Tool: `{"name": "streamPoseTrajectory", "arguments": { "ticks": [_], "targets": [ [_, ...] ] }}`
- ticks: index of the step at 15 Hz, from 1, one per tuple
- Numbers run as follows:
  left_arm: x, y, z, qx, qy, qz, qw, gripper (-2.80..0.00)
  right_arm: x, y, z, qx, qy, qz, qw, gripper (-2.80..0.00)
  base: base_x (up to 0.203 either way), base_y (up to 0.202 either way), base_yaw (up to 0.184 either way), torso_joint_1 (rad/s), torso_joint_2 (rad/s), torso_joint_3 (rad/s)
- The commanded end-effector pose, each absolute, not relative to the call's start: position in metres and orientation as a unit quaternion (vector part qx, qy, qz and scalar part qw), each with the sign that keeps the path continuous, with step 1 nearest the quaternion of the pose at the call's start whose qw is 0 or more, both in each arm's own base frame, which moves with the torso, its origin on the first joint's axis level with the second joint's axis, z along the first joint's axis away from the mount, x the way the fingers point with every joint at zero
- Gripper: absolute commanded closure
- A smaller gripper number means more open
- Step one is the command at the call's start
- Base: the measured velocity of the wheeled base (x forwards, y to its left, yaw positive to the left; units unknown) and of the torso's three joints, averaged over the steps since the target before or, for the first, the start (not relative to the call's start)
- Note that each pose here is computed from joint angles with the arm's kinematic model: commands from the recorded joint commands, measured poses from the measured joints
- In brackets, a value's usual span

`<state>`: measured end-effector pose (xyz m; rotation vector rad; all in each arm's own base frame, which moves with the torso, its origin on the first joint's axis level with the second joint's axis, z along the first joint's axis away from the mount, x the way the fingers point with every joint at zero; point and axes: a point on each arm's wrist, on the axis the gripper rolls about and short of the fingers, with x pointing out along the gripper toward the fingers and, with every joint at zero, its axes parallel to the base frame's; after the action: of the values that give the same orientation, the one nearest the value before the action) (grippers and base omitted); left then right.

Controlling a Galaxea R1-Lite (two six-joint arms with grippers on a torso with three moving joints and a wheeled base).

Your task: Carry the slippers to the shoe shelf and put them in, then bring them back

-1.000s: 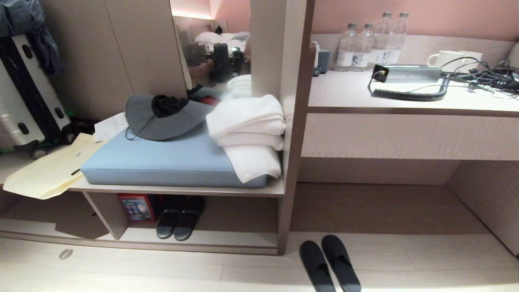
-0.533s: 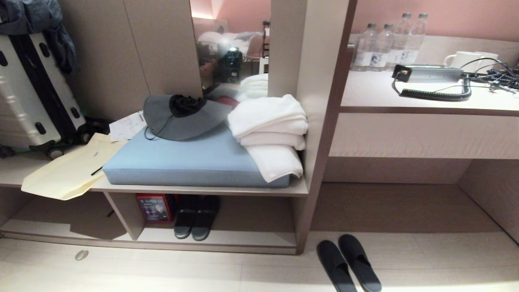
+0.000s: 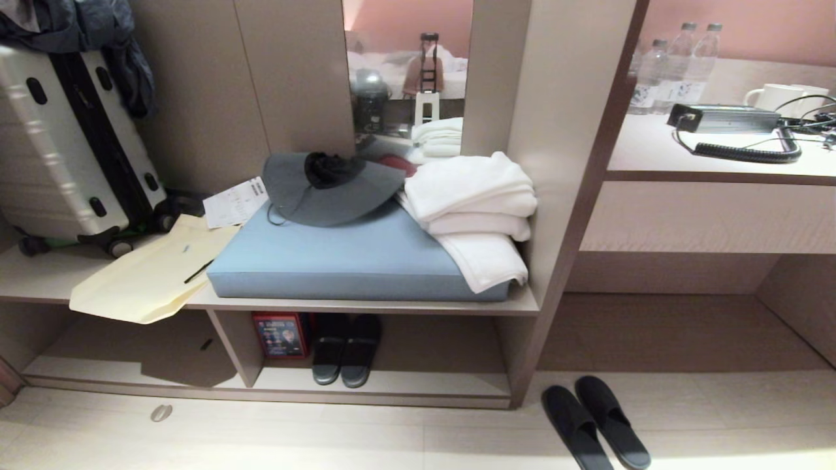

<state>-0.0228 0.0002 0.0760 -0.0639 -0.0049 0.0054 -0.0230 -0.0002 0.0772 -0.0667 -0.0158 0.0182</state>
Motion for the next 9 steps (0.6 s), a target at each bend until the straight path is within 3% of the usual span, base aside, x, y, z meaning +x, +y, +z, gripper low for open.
{"name": "streamPoseTrajectory", "arguments": {
  "ticks": [1,9],
  "targets": [
    [-0.0228,0.0002,0.0760,-0.032,-0.002,0.003,0.999,0.00,-0.0230,-0.0002,0.0773,-0.034,-0.009,0.010,0.999,0.00,0.000,0.195,0.001,0.006,0.00,0.002],
    [-0.0227,0.0002,0.0757,-0.032,-0.002,0.003,0.999,0.00,-0.0230,-0.0001,0.0773,-0.034,-0.009,0.010,0.999,0.00,0.000,0.195,-0.001,0.003,0.00,0.004]
  ]
}}
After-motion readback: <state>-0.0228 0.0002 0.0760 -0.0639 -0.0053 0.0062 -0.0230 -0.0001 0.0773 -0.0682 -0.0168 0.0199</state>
